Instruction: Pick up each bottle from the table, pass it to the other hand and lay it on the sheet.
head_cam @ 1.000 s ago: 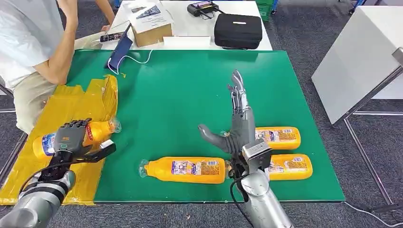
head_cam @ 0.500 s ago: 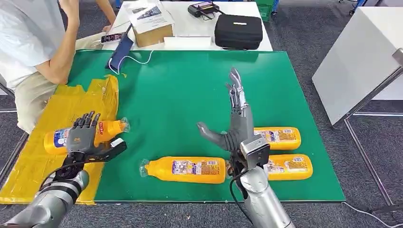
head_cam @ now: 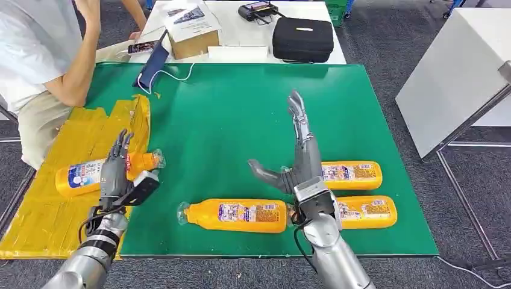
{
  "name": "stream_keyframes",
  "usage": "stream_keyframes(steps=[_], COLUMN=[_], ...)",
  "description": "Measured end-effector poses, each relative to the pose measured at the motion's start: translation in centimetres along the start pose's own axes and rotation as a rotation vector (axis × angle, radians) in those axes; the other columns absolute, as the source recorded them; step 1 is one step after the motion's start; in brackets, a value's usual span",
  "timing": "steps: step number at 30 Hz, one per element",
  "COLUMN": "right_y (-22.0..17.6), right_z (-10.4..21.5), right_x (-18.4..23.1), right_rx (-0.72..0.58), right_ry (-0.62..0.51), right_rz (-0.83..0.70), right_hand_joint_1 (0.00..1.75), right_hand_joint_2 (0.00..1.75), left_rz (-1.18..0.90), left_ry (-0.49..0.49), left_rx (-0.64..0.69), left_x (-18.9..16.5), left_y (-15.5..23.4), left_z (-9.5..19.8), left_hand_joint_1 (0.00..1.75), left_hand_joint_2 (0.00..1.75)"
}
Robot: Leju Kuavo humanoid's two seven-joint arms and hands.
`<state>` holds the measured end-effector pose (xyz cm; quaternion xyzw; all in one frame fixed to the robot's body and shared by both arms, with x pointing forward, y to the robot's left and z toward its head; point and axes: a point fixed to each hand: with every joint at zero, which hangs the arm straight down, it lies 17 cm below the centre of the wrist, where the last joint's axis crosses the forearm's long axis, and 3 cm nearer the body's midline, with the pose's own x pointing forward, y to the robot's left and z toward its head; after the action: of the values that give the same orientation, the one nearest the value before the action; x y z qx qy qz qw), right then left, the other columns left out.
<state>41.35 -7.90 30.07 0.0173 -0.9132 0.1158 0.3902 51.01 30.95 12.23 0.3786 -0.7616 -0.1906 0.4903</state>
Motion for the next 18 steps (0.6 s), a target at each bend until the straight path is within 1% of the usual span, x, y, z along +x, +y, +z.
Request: stream_keyframes(steps=[1,2,4,7,9,13,18], right_y=[0.6,1.3,2.9,5.8,7.4,9.4,10.9], right_z=[0.2,0.6,1.4,2.8,3.8,5.4,6.7], right_x=[-0.2,-0.5,-1.2,-2.4,-3.2,-4.6,-5.7], right_rx=[0.030,0.066,0.142,0.280,0.351,0.457,0.534], right_ry=[0.000,0.002,0.008,0.013,0.022,0.044,0.062], right_rz=[0.041,0.083,0.158,0.249,0.271,0.303,0.322], right_hand_joint_1=[0.00,0.00,0.00,0.00,0.00,0.00,0.00], right_hand_joint_2=[1.75,1.75,1.75,1.75,1.75,1.75,1.75], left_rz=[0.076,0.133,0.199,0.226,0.232,0.271,0.314], left_ry=[0.012,0.002,-0.015,-0.083,-0.114,-0.138,-0.151], left_rx=[0.046,0.095,0.159,0.244,0.283,0.304,0.303], left_x=[0.8,2.1,3.8,6.5,8.1,9.9,10.9], left_y=[0.8,2.0,3.6,6.2,7.3,8.2,8.6], left_z=[0.1,-0.2,-0.2,0.0,0.3,0.6,0.7], left_hand_joint_1=[0.00,0.00,0.00,0.00,0.00,0.00,0.00], left_hand_joint_2=[1.75,1.75,1.75,1.75,1.75,1.75,1.75])
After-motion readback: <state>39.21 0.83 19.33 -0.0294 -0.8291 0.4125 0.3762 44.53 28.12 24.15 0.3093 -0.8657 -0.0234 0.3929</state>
